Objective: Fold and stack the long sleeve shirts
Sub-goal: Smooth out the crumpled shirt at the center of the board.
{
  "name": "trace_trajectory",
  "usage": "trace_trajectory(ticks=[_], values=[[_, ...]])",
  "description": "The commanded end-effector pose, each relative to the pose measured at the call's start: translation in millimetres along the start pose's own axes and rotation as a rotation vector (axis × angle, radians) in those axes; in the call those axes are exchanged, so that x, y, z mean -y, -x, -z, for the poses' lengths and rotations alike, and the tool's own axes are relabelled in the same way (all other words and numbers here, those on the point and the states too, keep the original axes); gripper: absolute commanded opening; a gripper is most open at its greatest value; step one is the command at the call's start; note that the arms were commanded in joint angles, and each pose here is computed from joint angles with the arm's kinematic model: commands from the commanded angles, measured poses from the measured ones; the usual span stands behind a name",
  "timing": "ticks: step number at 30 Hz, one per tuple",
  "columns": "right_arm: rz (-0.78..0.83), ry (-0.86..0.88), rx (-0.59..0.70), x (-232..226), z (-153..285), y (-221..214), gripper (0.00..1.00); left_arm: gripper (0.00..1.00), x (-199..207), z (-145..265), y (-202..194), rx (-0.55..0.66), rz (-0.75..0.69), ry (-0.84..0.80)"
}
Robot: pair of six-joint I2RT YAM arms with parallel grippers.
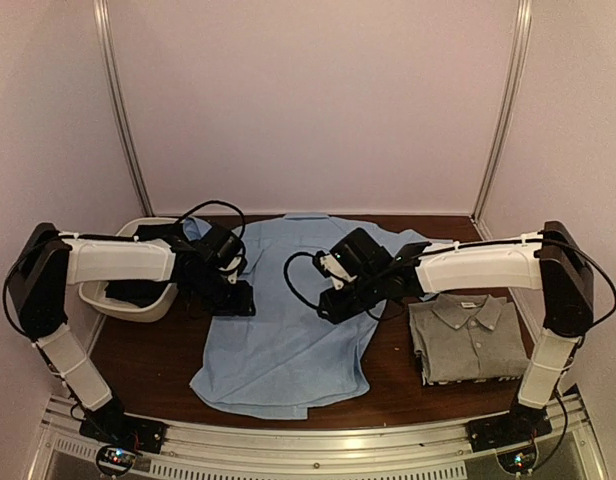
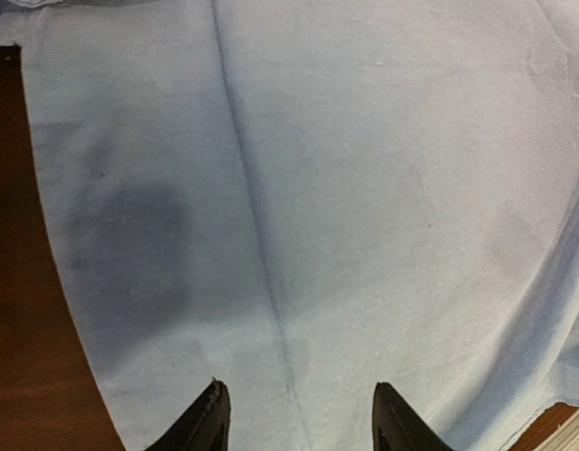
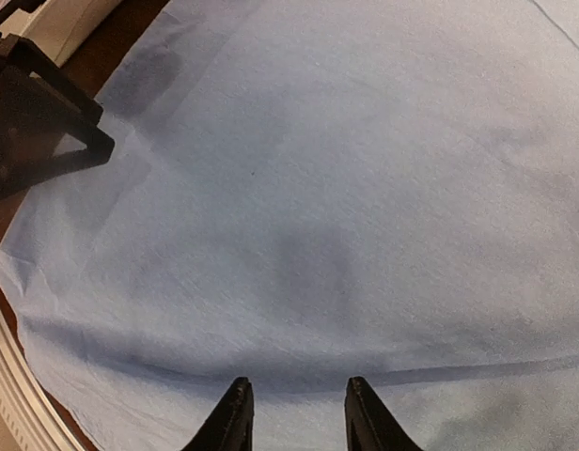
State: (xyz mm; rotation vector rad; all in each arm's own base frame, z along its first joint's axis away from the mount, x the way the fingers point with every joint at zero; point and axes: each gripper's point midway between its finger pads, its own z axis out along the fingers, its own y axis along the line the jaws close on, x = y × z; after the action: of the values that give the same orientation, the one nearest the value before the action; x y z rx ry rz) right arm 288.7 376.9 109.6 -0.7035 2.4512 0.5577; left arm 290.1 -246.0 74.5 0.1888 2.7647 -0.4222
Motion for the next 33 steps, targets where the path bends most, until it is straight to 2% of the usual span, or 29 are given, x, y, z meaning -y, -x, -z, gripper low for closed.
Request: trace_trajectory(ticks=[1,8,15,22,28,33], values=[[-0.014,0.011,-0.077,5,-9,-29,0.35,0.53,10,-20,37,0.067,-0.064,-0.086],[-0.029,-0.015,-0.186,23,-5,-88,0.34,0.53,-21,-49,35,0.031,-0.039,-0.016],[-0.061,-0.028,-0.258,37,14,-140,0.34,0.53,-50,-59,29,0.008,-0.01,0.044],[-0.062,0.024,-0.285,24,32,-164,0.35,0.53,-67,-62,26,-0.015,0.004,0.074],[-0.055,0.084,-0.316,5,40,-183,0.35,0.54,-70,-59,30,-0.012,0.007,0.084],[-0.077,0.095,-0.343,6,46,-201,0.36,0.54,-68,-58,33,-0.009,0.002,0.083]])
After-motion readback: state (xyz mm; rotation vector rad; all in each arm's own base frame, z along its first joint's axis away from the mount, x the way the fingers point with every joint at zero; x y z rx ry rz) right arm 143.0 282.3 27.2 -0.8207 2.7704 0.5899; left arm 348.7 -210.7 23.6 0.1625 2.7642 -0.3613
